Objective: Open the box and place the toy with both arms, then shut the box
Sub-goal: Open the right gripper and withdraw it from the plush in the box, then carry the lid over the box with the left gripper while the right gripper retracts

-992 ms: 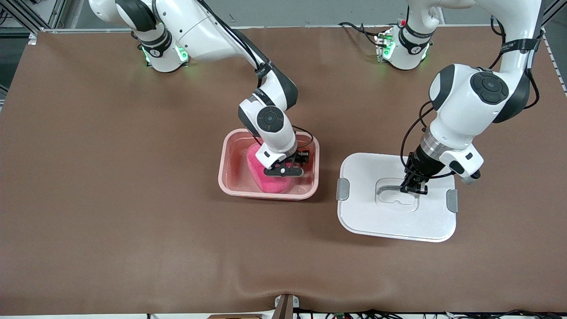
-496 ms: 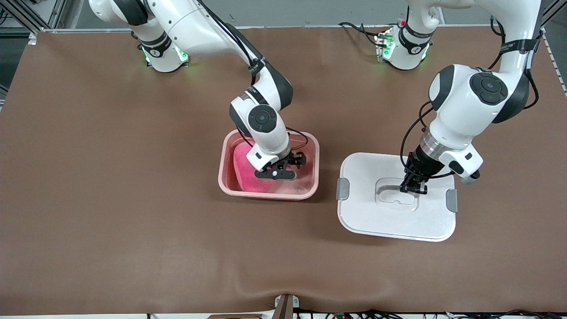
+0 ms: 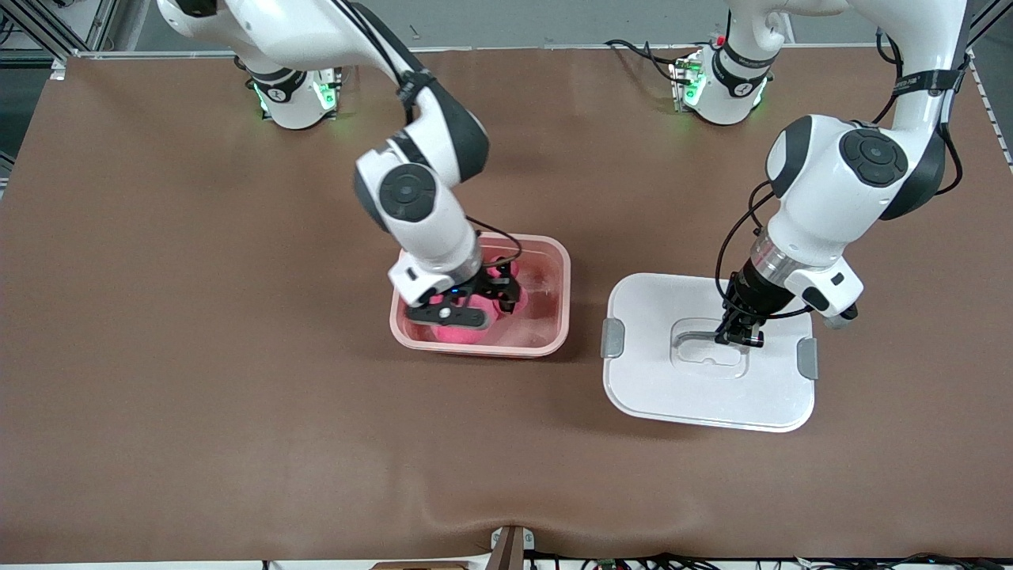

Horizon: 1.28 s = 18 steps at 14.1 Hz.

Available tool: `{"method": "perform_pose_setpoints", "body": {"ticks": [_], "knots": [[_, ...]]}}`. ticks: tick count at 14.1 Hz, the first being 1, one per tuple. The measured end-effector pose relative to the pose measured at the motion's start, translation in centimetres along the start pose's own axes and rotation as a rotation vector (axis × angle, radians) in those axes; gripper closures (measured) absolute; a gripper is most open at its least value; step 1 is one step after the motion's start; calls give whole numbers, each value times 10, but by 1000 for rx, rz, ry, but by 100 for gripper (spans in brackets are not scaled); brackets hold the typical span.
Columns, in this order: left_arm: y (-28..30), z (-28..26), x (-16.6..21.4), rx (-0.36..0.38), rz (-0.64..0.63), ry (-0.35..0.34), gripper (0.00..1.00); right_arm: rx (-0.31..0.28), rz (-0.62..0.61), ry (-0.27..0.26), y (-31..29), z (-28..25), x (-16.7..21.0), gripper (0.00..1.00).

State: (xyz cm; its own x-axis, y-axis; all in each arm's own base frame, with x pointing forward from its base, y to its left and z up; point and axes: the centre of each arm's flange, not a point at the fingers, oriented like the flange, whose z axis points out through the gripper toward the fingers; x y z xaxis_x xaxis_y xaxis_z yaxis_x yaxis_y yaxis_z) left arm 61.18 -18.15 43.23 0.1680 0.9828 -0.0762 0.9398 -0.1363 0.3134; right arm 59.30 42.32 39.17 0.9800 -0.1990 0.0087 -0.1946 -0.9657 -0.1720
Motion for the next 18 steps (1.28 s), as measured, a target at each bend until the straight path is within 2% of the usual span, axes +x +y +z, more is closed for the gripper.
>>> {"method": "perform_pose_setpoints", "body": {"ticks": [2,4,7,9,15,18], "knots": [[0,0,-1,-1,1,-1,93,-24,8,-26,41,-37,28,0],[-1,-1,-9,-4,12,-8,93,-45,-42,-58,92,-75,55,0],[-5,-4,-39,-9,40,-35,93,-53,-131,-101,187,-128,92,0],[-7,-7,-57,-11,55,-51,93,-47,-138,-109,241,-155,106,0],[-16,-14,-108,-13,39,-93,93,-24,-208,-89,380,-218,109,0],[-21,-12,-134,-5,22,-109,93,-107,-225,-77,399,-264,85,0]]}}
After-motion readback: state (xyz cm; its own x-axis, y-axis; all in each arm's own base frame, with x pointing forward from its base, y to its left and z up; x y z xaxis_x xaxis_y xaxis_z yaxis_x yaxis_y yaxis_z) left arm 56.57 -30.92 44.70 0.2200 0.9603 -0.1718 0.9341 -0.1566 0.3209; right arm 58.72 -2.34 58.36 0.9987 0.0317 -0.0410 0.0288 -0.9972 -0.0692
